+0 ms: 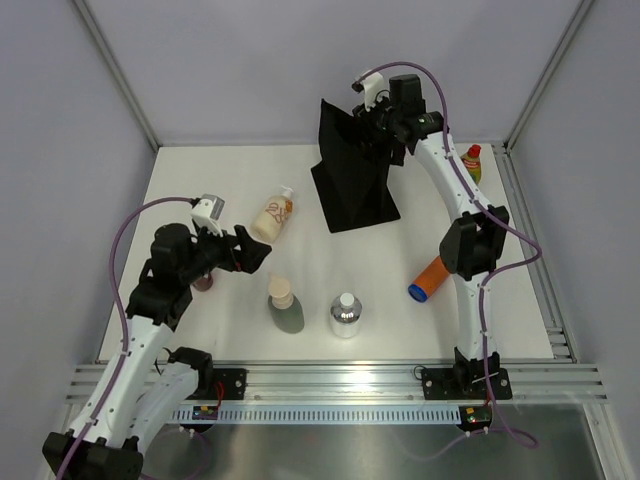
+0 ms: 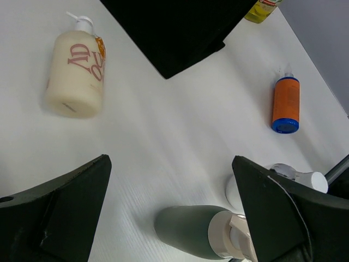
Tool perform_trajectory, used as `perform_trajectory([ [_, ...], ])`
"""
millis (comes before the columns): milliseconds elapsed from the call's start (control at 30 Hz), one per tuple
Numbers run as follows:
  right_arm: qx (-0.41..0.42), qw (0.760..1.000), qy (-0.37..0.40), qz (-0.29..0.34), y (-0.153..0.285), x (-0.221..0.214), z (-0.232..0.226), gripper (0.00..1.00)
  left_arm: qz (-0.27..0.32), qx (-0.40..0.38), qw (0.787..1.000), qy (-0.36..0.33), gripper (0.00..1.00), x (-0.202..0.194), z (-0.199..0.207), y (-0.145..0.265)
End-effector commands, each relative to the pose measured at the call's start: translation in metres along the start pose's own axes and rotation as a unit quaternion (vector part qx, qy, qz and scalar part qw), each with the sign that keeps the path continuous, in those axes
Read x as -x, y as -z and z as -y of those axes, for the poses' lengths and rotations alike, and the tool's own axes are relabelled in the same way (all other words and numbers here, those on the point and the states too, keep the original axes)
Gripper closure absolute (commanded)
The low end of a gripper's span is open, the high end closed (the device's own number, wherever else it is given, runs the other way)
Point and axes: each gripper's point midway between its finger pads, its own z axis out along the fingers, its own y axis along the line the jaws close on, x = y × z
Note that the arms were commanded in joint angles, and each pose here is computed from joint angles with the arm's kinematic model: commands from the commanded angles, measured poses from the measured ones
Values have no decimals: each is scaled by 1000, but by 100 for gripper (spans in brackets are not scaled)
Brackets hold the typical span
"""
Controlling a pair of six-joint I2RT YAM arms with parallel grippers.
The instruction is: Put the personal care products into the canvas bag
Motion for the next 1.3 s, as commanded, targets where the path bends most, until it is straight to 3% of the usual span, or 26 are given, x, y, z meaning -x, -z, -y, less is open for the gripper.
perform_trajectory([
  [0,-78,996,24,39,20,32,33,95,24,-24,999,-21,1,14,14,9],
  [233,-75,997,5,3,13,1,34,84,23,-32,999,-18,1,14,16,7],
  [300,-60,998,-6,2,10,-3,30,66,24,-33,999,-20,1,15,17,8],
  [367,-50,999,-19,-3,7,-8,25,57,22,-34,999,-19,1,14,17,8],
  [400,-43,999,-23,-1,7,-7,23,40,20,-37,999,-19,1,13,18,9],
  [500,-31,999,-40,9,10,0,17,15,15,-37,999,-9,1,13,19,9],
  [533,-28,998,-47,14,14,5,16,12,13,-35,999,-2,1,13,19,9],
  [733,1,996,-65,67,55,54,7,1,8,21,999,41,1,16,8,16],
  [867,42,990,-58,123,114,102,-8,1,10,36,998,50,1,18,15,26],
  [967,95,986,-46,133,152,113,-29,1,23,41,998,49,1,23,27,37],
  [1033,142,984,-19,106,169,99,-50,1,27,34,997,59,1,26,36,43],
  [1133,250,961,28,116,214,85,-98,0,-4,11,997,78,1,11,52,47],
  [1167,272,950,54,143,249,94,-118,1,-18,2,997,79,1,3,58,49],
  [1200,294,947,41,123,252,72,-131,0,-20,17,996,82,1,-1,55,49],
  [1267,290,945,66,137,283,66,-147,1,-41,24,995,87,1,-19,58,55],
])
